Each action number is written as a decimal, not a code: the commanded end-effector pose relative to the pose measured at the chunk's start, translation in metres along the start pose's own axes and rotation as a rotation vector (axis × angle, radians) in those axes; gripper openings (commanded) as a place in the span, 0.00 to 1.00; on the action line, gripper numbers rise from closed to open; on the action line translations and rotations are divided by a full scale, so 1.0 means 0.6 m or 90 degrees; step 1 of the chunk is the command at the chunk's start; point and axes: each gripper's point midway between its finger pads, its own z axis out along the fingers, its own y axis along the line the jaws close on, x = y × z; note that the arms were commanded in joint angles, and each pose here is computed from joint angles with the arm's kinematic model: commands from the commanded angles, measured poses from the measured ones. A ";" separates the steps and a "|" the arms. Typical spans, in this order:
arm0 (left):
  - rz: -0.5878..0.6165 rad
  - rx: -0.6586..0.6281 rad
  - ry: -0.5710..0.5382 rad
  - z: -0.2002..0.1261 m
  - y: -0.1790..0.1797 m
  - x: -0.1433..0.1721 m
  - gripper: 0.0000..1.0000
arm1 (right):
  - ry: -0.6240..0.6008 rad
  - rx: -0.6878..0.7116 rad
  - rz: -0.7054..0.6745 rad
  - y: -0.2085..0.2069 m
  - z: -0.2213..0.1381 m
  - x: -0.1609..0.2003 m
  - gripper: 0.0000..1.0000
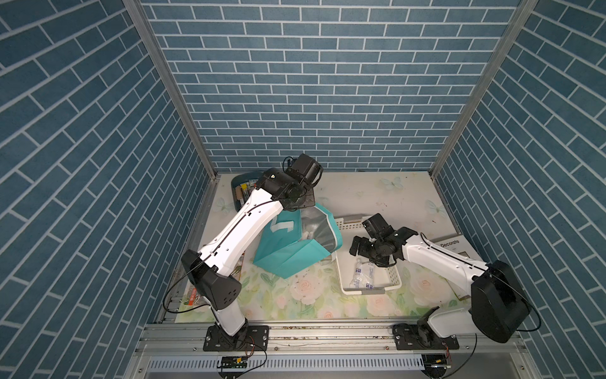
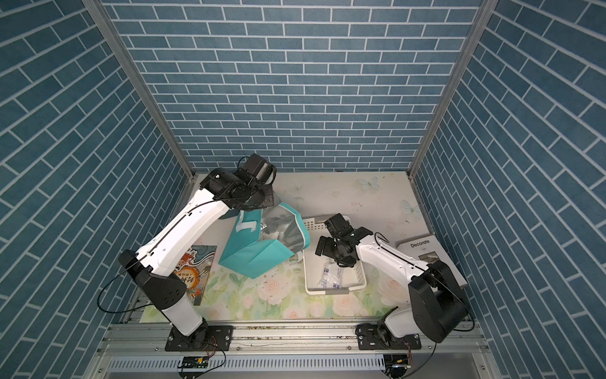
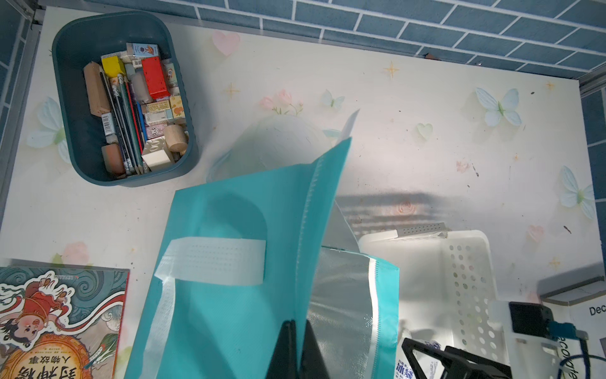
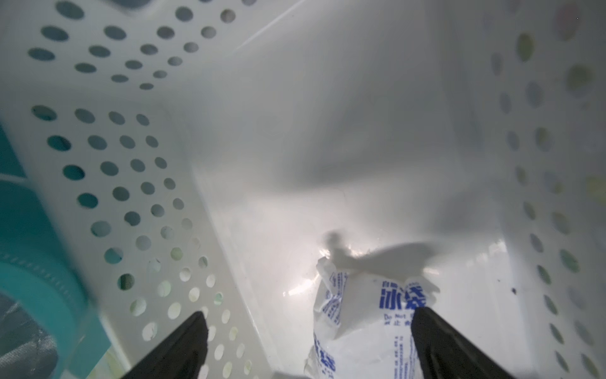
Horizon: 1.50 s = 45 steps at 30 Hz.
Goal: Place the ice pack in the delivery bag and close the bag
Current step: Pick up the ice pack from the bin.
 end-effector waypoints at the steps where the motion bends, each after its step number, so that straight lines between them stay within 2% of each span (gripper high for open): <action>1: 0.015 -0.015 0.007 -0.001 0.005 0.003 0.00 | 0.040 0.031 -0.015 -0.016 0.019 0.034 1.00; 3: 0.015 -0.016 0.010 0.000 0.005 0.004 0.00 | 0.063 0.059 -0.004 -0.030 0.029 0.050 1.00; 8: 0.016 -0.025 0.019 0.005 0.009 0.011 0.00 | 0.047 0.153 0.016 -0.077 0.021 0.058 0.99; 12: 0.017 -0.028 0.022 0.007 0.010 0.011 0.00 | 0.015 0.164 0.032 -0.081 -0.001 0.047 0.99; 16: 0.015 -0.027 0.019 0.005 0.009 0.009 0.00 | 0.020 0.177 0.054 -0.088 -0.010 0.053 1.00; 25: 0.018 -0.037 0.025 0.011 0.009 0.010 0.00 | 0.064 0.147 0.042 -0.077 0.038 0.088 0.98; 30: 0.021 -0.048 0.029 0.015 0.012 0.011 0.00 | 0.070 0.137 0.023 -0.065 0.060 0.083 0.85; 36: 0.022 -0.060 0.019 0.011 0.017 0.003 0.00 | 0.055 0.145 0.012 -0.050 0.073 0.057 0.65; 45: 0.015 -0.060 0.013 0.008 0.019 -0.002 0.00 | 0.032 0.140 0.058 -0.074 0.099 -0.002 0.47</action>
